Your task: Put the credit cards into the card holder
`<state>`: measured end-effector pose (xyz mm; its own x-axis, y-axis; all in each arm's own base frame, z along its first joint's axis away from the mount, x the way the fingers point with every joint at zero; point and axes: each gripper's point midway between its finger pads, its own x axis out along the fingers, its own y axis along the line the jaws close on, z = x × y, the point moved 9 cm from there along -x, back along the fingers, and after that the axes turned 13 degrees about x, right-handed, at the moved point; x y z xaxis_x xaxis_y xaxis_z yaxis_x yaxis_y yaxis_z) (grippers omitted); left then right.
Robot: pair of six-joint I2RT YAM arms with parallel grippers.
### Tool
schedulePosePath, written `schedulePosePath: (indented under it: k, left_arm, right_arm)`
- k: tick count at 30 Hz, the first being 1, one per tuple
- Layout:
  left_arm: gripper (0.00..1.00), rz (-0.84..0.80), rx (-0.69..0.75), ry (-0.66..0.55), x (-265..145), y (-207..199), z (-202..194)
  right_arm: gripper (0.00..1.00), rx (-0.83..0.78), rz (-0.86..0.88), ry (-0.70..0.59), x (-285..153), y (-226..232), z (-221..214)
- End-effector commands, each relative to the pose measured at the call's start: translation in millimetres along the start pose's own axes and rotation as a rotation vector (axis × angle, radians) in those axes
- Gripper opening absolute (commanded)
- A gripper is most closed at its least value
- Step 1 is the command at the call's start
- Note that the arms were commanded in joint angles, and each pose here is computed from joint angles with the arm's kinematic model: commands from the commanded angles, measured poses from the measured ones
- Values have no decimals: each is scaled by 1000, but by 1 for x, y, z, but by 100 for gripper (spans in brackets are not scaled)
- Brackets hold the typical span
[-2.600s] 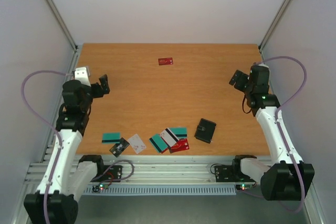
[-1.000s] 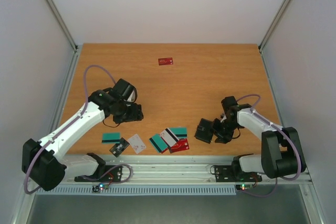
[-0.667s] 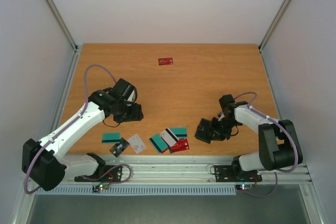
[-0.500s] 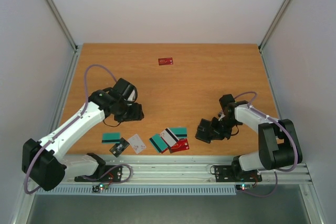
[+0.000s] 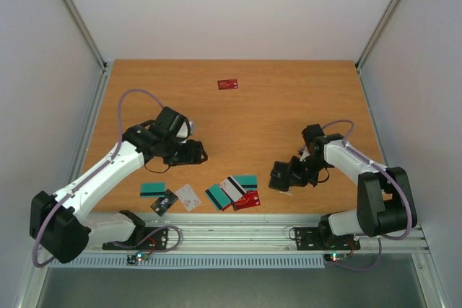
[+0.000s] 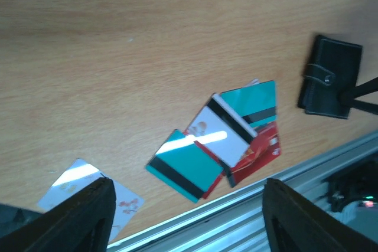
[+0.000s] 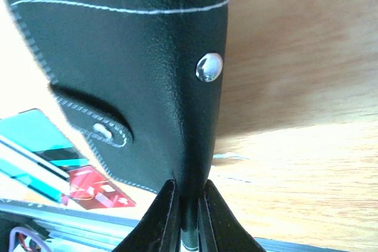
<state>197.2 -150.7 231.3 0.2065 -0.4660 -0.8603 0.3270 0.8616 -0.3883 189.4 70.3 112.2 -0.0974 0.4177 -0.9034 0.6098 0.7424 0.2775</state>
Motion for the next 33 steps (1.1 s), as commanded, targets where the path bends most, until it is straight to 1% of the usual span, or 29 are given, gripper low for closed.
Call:
schedulePosePath:
  k: [1,4,7,12,13,21,22,27,29,33]
  left_arm:
    - [73,-147,46,-126,-13,-19,14]
    - [76,-249,47,-188,-16,-28,22]
    - [77,-366,53,-211,-18,-39,29]
    - [79,-478,107,-266,-26,-52,39]
    - [79,-504,121,-275,-27,-54,41]
    - [80,-671,175,-324,-36,-71,54]
    - [80,-711,184,-326,-37,-75,57]
    - [79,-791,218,-324,-37,-86,61]
    - [77,-810,227,-320,-36,-90,62]
    - [73,-856,232,-337,-38,-94,65]
  right_arm:
    - [1,-102,82,-23,-25,18,-6]
    - [1,-145,149,-19,-39,27,-12]
    - [1,-189,222,-21,-56,37,-20]
    - [1,-252,346,-14,-86,51,-35]
    - [1,-298,372,-20,-92,54,-39]
    - [1,-464,611,26,-140,79,-68]
    - [1,-520,665,41,-152,86,-78]
    - [1,-633,748,62,-173,99,-99]
    - [1,-669,777,67,-179,102,-105]
    - [1,-686,819,82,-186,106,-113]
